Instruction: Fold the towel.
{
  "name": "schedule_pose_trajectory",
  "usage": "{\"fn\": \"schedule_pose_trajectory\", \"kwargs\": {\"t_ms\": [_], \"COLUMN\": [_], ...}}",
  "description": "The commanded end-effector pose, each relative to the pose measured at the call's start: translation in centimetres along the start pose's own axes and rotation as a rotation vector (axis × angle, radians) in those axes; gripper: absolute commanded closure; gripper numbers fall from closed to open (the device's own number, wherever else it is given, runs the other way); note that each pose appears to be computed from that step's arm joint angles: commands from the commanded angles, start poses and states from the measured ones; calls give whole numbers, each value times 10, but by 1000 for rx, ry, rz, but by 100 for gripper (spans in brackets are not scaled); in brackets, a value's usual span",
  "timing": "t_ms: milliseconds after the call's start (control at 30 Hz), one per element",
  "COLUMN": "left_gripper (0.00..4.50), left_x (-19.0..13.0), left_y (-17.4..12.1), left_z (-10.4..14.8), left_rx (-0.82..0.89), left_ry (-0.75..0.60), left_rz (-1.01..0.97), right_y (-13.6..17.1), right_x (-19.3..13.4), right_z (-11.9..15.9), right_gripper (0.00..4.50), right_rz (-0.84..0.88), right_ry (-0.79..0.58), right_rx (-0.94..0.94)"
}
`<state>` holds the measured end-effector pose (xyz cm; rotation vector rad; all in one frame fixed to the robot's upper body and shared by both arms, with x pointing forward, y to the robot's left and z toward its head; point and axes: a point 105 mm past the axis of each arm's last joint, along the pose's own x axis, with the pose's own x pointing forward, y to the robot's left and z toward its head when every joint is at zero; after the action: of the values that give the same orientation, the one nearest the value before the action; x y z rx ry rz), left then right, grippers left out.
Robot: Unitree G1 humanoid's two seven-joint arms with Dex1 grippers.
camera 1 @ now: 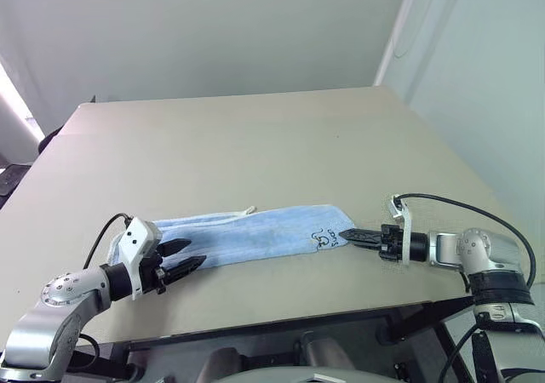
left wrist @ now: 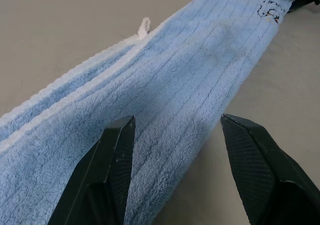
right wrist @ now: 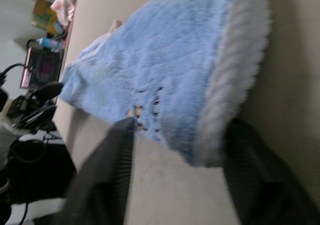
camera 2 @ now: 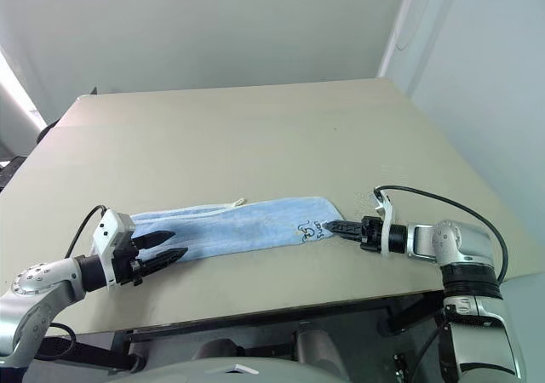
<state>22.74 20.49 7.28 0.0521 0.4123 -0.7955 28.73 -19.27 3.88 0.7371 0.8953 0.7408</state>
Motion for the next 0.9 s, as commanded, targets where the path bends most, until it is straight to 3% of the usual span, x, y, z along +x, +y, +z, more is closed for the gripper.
{"fn": "schedule_pose_trajectory", "kwargs": {"t_ms": [33,133,300,500,700,900], "left_gripper": [162,162,162,162,162,162], "left_x": [-1,-2,-3,0,2,5], "left_y": [0,4,14,19,25,22], "left_z": [12,12,18,20,23,22], "left_rx": [48,50,55,62,69,75], "left_ry": [-31,-26,-40,-44,-43,-37], "left_rz": [4,17,44,46,49,45], "right_y": [4,0,-9,-13,54,105], "right_x": [-2,-14,-57,-110,-110,-73], "right_z": [16,23,39,54,83,55], "right_gripper": [356,448,448,448,448,448], "right_rz": [-4,-26,-117,-309,-213,-23], "right_ry": [-62,-105,-157,-73,-72,42], "right_rx": [-26,-41,-131,-430,-762,-941]}}
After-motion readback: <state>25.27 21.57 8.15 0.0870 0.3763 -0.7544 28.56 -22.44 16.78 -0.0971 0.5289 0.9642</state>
